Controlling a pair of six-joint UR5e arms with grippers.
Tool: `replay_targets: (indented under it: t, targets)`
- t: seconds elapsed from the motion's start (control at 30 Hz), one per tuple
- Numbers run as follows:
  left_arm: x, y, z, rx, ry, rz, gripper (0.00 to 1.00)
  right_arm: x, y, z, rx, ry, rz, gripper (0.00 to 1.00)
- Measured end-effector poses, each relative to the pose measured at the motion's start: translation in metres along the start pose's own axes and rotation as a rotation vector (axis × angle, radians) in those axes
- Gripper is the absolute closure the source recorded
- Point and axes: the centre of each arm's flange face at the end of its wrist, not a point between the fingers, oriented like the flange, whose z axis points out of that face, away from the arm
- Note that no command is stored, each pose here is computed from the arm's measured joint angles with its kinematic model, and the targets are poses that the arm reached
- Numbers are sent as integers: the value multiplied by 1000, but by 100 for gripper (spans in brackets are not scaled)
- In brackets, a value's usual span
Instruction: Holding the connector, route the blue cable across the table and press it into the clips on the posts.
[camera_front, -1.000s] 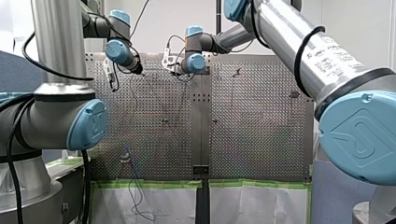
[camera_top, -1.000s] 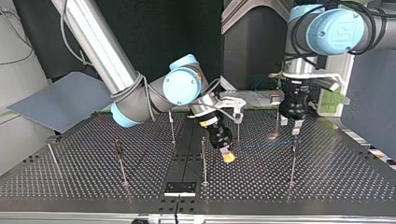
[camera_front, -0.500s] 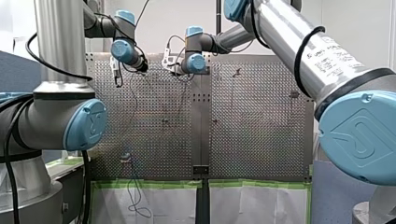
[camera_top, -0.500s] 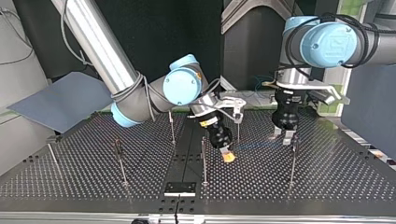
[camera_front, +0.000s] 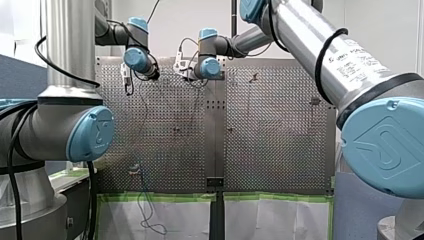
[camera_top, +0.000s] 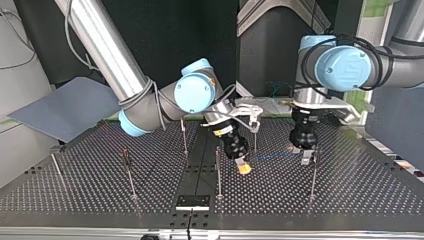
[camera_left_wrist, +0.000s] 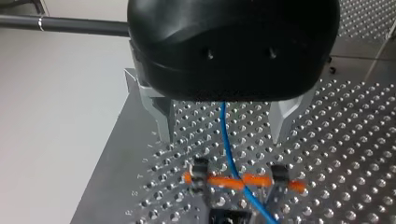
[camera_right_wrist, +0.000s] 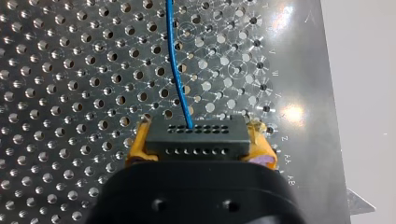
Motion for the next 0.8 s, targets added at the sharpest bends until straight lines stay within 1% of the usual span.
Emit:
replay_targets:
  t: [0.2,0.33,0.43,0.57,0.7,0.73,0.77,0.8]
  targets:
    - [0,-2,14,-3,-9,-1,0,0,0,0,0,0,0,100]
    - [6,-4,26,-3,-7,1,0,0,0,0,0,0,0,100]
    - [7,-6,32,-4,-17,-4,0,-1,1,0,0,-1,0,100]
    - [5,-6,35,-20,-34,-8,0,-1,1,0,0,-1,2,100]
    - [4,-7,36,-26,-39,-9,0,-1,1,0,0,-2,3,100]
    - [4,-7,36,-29,-41,-10,8,-1,1,0,0,-2,3,100]
    - [4,-7,36,-31,-41,-10,42,-1,1,0,0,-3,3,100]
    - [4,-7,36,-33,-42,-11,42,-1,1,0,0,-3,3,100]
